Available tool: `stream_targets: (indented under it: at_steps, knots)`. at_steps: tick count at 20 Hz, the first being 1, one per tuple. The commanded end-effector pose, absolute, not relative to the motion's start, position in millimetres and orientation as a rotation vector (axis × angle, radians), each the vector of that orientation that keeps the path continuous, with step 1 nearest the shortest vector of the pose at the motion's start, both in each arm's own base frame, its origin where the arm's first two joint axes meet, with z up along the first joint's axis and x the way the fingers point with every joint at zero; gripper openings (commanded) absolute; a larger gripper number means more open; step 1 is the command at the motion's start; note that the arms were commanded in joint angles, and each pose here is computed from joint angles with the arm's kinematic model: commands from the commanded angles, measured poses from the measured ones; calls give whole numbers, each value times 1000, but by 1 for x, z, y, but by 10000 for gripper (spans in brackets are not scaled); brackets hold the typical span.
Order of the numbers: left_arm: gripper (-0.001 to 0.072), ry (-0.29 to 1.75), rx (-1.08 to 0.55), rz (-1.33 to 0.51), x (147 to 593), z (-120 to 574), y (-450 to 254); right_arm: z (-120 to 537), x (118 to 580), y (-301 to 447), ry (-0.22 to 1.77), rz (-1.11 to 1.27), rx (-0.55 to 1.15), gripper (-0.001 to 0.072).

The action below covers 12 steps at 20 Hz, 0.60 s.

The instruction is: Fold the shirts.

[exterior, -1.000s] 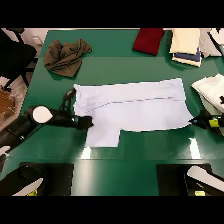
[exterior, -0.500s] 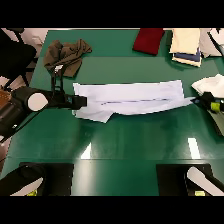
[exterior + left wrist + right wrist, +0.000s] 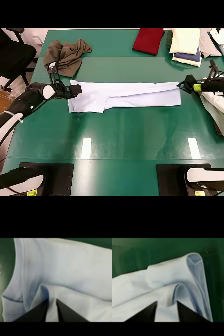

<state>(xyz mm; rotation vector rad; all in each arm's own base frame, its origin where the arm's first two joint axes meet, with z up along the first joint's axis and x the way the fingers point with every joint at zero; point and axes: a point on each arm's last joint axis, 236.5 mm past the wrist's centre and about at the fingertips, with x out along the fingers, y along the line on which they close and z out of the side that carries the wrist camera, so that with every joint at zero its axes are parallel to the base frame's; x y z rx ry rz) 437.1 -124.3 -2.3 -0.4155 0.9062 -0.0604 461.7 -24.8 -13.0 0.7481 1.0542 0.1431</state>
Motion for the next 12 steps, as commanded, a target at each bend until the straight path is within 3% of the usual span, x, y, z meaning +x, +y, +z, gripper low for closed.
stream_targets:
  at_steps: [1,6,7,8,9,12]
  knots:
    - [705,804,-500,-59,467,-2,-124,-42,461,-9,1202,222,781,406]
    - [704,671,-527,-39,500,44,-98,-32,437,-66,1211,136,731,407]
    - [704,650,-543,-48,505,56,-100,-32,426,-80,1231,110,732,456]
    - [704,637,-547,-64,508,67,-106,-32,419,-88,1239,98,755,584]
    - [704,624,-544,-80,510,75,-112,-35,413,-93,1242,88,798,657]
    - [704,618,-537,-118,509,85,-130,-59,403,-90,1261,134,884,704]
